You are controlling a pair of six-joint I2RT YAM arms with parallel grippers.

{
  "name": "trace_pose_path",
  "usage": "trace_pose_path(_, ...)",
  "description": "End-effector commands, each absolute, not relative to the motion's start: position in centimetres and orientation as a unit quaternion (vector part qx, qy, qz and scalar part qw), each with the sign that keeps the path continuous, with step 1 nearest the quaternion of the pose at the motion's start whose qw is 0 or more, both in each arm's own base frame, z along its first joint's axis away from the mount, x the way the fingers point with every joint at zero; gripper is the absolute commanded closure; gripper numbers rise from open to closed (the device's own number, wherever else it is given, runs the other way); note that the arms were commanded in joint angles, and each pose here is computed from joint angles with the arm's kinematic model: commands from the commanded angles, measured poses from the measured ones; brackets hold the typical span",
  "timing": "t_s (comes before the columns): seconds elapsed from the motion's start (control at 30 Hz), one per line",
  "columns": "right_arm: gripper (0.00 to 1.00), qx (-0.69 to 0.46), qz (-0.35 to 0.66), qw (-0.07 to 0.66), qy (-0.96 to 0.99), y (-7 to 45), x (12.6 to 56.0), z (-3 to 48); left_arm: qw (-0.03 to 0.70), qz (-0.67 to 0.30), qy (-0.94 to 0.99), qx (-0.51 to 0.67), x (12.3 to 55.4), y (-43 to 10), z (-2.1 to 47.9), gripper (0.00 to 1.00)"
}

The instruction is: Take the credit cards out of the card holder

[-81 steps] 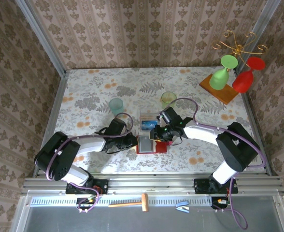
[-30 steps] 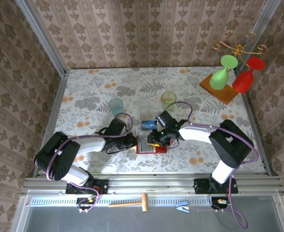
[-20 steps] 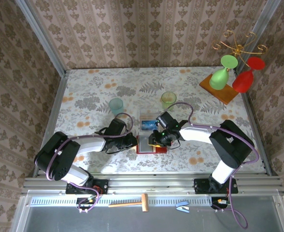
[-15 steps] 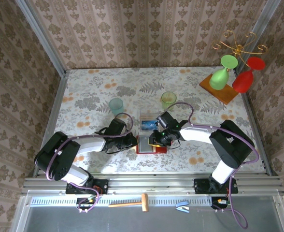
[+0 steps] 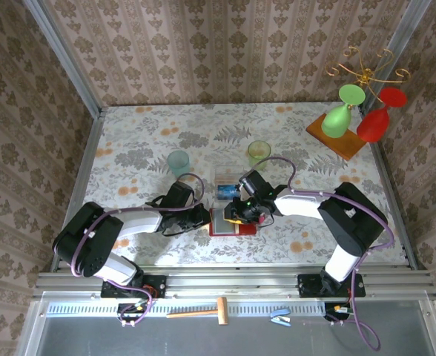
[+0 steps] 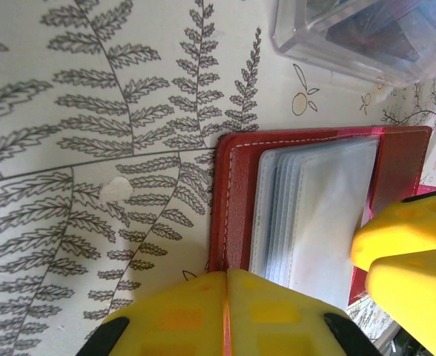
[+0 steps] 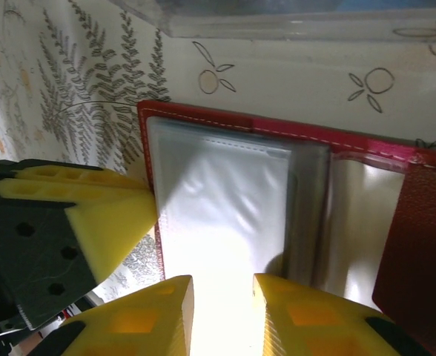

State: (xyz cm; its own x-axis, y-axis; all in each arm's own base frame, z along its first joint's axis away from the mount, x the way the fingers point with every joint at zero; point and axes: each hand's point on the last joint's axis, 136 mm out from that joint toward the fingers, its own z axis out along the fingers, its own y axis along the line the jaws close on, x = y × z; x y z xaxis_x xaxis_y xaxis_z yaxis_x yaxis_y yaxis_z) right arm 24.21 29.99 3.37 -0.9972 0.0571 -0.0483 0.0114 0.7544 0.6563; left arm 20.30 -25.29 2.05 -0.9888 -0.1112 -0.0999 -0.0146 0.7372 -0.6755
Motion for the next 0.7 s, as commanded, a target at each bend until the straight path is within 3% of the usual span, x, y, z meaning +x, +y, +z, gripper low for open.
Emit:
trace_pose_path(0.0, 0.70, 0.025, 0.329, 0.023, 0.944, 29.3, 24.1, 2.5, 0.038, -0.334, 0.941, -0.044, 19.1, -24.3, 0.5, 0.89)
trace_pose_path(0.67, 0.70, 0.039, 0.313, 0.037, 0.948, 27.6, 24.3, 2.5, 0.036, -0.333, 0.941, -0.046, 19.1, -24.2, 0.3, 0.89)
